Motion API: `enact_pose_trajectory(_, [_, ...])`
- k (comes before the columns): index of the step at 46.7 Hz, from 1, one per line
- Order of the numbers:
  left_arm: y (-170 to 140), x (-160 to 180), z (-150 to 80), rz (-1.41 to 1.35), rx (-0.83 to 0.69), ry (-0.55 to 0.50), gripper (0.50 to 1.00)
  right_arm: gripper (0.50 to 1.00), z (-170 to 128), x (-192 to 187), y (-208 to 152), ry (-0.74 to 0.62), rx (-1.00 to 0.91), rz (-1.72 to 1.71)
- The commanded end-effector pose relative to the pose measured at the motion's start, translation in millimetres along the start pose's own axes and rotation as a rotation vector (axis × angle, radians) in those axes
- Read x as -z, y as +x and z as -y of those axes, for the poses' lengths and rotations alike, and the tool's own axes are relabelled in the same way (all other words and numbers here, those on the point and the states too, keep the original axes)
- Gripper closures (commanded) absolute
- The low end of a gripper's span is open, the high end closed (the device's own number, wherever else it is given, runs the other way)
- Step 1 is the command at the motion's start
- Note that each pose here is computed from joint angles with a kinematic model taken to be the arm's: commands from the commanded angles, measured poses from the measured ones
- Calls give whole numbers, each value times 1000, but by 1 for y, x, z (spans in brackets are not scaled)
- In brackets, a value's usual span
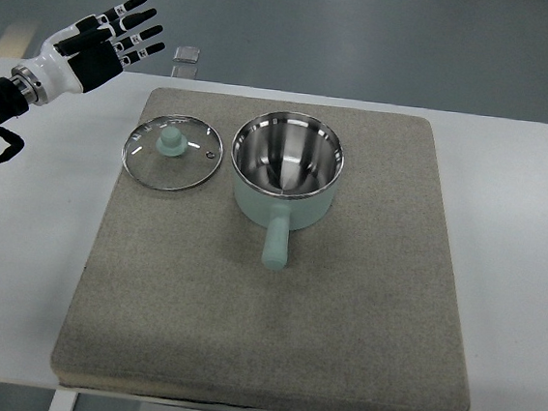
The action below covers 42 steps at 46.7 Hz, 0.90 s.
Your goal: Place lid left of pot with left hand
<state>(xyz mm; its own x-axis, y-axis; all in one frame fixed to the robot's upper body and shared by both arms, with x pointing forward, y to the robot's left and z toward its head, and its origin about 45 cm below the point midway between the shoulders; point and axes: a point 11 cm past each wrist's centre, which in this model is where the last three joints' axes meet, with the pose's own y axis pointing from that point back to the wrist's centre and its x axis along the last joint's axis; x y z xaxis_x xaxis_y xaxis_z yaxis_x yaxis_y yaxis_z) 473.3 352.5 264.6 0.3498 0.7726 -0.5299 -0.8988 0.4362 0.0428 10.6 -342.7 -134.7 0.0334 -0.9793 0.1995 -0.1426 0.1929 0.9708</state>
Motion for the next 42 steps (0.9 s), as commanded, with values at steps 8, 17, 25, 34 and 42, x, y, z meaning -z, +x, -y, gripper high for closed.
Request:
enact_pose_trajectory(8, [-5,8,5,-9,13,9,504,579,0,0,0,0,0,0])
enact_pose_trajectory(17, [-7,17,8,-14,14,23,504,577,0,0,0,1,0,0])
enact_pose_trajectory(25, [-7,17,9,-20,17,19,504,579,0,0,0,1,0,0])
enact_pose_trajectory(34, [-8,18,9,-19,21,21,504,579,0,0,0,1,0,0])
enact_pose_trajectory(42, [-12,18,10,-25,34,17,504,579,0,0,0,0,0,0])
